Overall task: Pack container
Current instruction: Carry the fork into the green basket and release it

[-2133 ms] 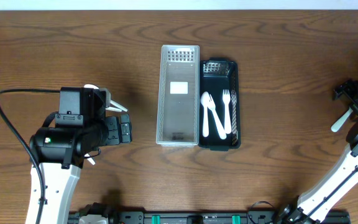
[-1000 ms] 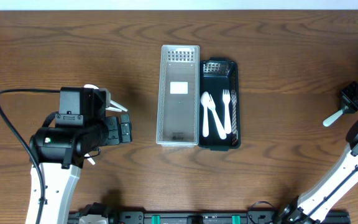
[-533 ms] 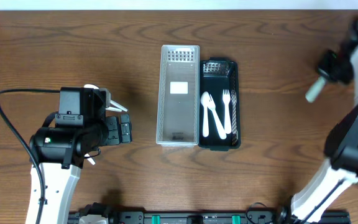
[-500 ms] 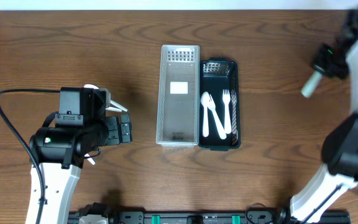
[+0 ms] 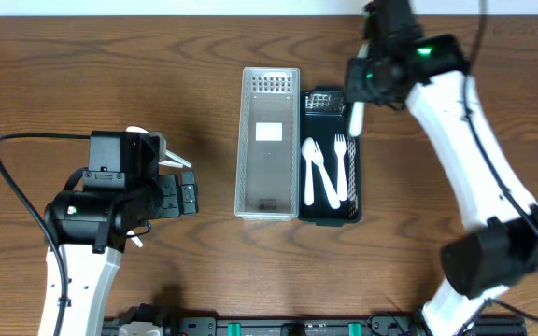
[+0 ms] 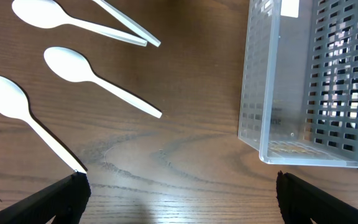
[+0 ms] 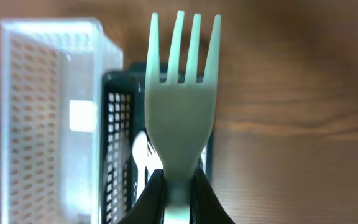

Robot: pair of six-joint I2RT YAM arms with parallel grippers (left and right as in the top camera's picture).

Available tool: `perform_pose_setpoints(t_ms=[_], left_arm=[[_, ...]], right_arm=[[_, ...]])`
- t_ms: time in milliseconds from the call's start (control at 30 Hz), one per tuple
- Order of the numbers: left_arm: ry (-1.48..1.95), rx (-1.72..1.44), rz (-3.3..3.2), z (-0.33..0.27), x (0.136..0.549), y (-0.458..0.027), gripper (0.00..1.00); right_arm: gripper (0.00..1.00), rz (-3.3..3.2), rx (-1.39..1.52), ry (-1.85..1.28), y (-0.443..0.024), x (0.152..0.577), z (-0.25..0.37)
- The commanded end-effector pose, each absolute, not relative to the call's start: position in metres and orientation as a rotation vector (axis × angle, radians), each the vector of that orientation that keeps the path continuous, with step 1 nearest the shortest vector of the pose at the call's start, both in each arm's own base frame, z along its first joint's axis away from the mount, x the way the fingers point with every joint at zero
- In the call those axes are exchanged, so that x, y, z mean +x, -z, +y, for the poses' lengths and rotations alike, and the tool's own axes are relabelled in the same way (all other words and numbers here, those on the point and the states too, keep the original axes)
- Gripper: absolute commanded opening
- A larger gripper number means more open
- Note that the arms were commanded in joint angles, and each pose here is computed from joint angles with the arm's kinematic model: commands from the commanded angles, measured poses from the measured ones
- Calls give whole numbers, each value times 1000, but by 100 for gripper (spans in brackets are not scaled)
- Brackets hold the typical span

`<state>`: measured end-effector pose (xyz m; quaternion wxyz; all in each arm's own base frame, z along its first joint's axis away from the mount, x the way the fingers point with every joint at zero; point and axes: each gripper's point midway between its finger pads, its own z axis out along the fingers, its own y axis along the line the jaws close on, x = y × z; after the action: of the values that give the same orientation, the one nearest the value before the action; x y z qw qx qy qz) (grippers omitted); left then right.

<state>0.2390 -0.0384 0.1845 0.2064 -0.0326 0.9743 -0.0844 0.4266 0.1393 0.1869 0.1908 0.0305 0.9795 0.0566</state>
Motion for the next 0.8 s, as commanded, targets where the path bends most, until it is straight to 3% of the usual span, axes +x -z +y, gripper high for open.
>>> perform_pose_setpoints(t_ms=[0,200,267,333,600,767], left_arm=[[220,-81,2702,-36,240,-189,98],[220,-81,2702,-36,240,-189,98],[220,-81,2702,-36,240,-189,98],[220,-81,2702,-36,240,-189,98],[222,-100,2706,-36,239,-189,98],[48,-368,2693,-8,235,-191,98]], right_arm=[[1,2877,69,-86,-138,418,152],[4,3004,-32,-32,-84,406,179],[25,3022,-57,-21,-75,402,185],[34,3023,-80,-19,-74,400,190],[42,3004,-115,-26,-83,404,185],[42,2962,-49,-44,-107,412,161]])
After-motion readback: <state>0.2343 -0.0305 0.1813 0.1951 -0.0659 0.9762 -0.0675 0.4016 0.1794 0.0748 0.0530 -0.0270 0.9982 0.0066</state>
